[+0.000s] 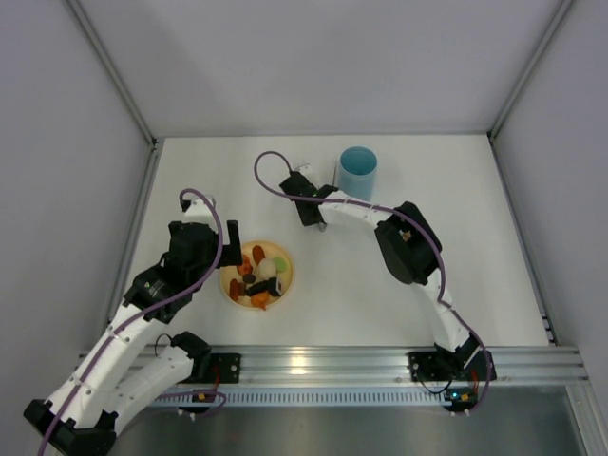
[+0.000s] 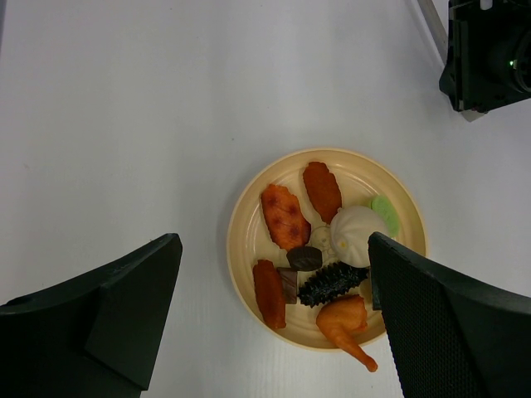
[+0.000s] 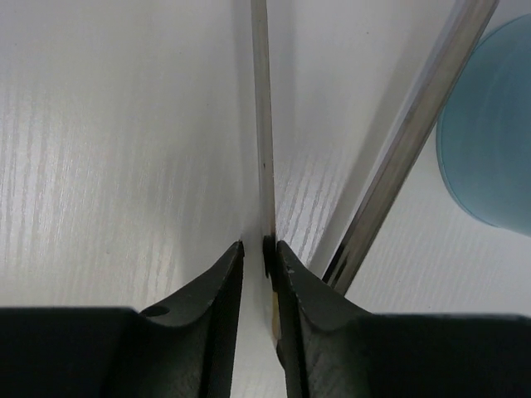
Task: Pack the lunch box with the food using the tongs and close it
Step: Move the clamp to the center of the board.
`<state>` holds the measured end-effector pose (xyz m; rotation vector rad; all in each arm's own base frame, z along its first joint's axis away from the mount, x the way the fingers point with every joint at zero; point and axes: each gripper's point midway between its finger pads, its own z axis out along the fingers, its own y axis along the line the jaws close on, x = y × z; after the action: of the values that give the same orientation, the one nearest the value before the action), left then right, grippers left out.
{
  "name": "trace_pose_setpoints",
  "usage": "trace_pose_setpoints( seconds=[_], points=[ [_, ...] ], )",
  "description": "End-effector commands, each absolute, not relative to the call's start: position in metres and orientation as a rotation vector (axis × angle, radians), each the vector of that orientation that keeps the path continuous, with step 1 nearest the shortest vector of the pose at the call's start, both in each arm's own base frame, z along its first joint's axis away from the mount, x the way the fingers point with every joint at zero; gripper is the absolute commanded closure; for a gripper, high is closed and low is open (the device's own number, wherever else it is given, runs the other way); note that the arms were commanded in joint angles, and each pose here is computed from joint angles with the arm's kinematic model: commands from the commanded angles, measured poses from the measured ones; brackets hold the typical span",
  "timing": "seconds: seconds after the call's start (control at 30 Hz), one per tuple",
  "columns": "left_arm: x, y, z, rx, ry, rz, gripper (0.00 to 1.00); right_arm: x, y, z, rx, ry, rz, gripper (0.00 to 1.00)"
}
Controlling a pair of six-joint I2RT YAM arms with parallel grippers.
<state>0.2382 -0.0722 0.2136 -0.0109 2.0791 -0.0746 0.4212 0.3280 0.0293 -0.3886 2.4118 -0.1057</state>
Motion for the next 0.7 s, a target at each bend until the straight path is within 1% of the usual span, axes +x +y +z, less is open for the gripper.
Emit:
trace_pose_setpoints(
  seconds=[0.0,0.03,0.1,0.13,0.33,0.37,0.5,0.67],
  points=[
    [0.241,-0.074,0.223,-0.020,2.055,-0.089,0.01,0.424,0.332,0.027,-0.371,2.412,-0.031,0.78],
    [0.240,-0.073,0.223,-0.021,2.055,-0.088,0.01,0.420,0.330,0.024,-0.374,2.422,-0.030,0.84],
    [0.241,-0.074,0.222,-0.021,2.056,-0.087,0.01,0.412,0.327,0.025,-0.365,2.431,-0.003,0.91],
    [0.241,-0.074,0.222,-0.021,2.056,-0.087,0.01,0.409,0.327,0.027,-0.362,2.432,0.005,0.92],
    [0.241,-0.074,0.221,-0.018,2.060,-0.084,0.01,0.372,0.306,0.037,-0.346,2.452,-0.012,0.93],
    [0.241,-0.074,0.222,-0.019,2.058,-0.085,0.01,0.367,0.304,0.047,-0.334,2.441,0.001,0.93],
    [0.241,-0.074,0.222,-0.021,2.058,-0.084,0.01,0.334,0.287,0.040,-0.363,2.478,-0.002,0.93],
    [0.241,-0.074,0.221,-0.021,2.062,-0.080,0.01,0.296,0.287,0.036,-0.438,2.499,0.054,0.93]
  ],
)
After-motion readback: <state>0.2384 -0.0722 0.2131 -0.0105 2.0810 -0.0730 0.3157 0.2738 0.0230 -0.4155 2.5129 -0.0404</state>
